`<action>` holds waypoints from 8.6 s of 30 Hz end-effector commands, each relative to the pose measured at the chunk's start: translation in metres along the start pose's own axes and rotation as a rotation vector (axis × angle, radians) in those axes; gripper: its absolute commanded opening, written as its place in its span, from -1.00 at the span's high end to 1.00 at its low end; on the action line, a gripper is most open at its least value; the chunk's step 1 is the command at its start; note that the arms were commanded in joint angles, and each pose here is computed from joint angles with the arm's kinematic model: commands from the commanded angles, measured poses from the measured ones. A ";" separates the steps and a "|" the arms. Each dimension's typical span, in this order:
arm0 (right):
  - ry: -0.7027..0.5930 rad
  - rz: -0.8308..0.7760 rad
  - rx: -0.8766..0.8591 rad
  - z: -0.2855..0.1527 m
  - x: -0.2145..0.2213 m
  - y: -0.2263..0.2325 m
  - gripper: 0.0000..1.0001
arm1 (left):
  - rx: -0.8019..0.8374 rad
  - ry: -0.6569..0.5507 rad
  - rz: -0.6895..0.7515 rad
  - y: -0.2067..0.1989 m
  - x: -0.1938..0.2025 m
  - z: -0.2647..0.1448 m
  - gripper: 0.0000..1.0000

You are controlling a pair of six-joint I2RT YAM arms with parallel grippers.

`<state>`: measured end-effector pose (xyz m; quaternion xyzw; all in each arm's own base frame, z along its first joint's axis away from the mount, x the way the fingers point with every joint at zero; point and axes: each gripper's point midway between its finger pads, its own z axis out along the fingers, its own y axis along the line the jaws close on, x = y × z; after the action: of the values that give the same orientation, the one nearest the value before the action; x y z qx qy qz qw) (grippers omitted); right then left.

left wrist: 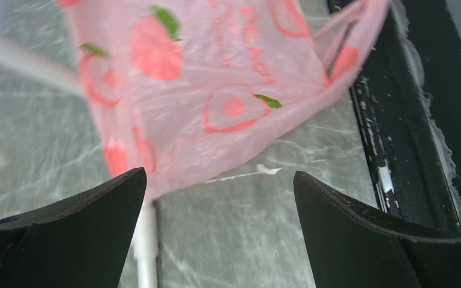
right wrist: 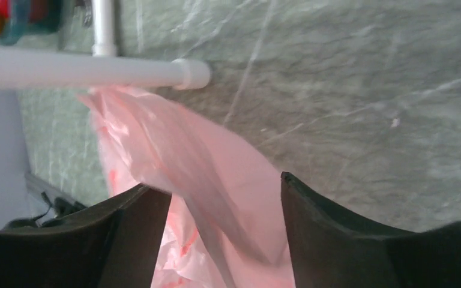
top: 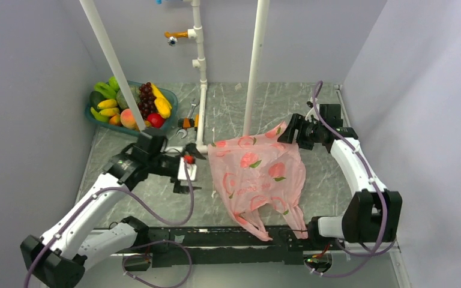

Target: Place the fake fruits into the plastic bag and tie a complex knot

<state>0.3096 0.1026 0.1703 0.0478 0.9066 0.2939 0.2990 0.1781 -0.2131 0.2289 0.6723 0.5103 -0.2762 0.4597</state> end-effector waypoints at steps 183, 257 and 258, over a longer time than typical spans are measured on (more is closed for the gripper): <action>-0.003 -0.534 -0.390 -0.080 0.061 0.137 1.00 | -0.496 -0.378 -0.095 0.095 -0.196 0.040 -0.78; -0.144 -1.306 -0.743 -0.096 0.071 0.232 1.00 | 0.010 -0.409 -0.710 0.114 -0.120 -0.048 1.00; -0.135 -1.275 -0.733 -0.100 0.073 0.229 1.00 | -0.061 -0.362 -0.722 0.126 -0.109 -0.048 1.00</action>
<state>0.1894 0.2829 0.3060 -0.5882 0.5640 0.3596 0.4546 0.2081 -0.2440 0.3820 0.4078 0.5798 -0.5997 0.3713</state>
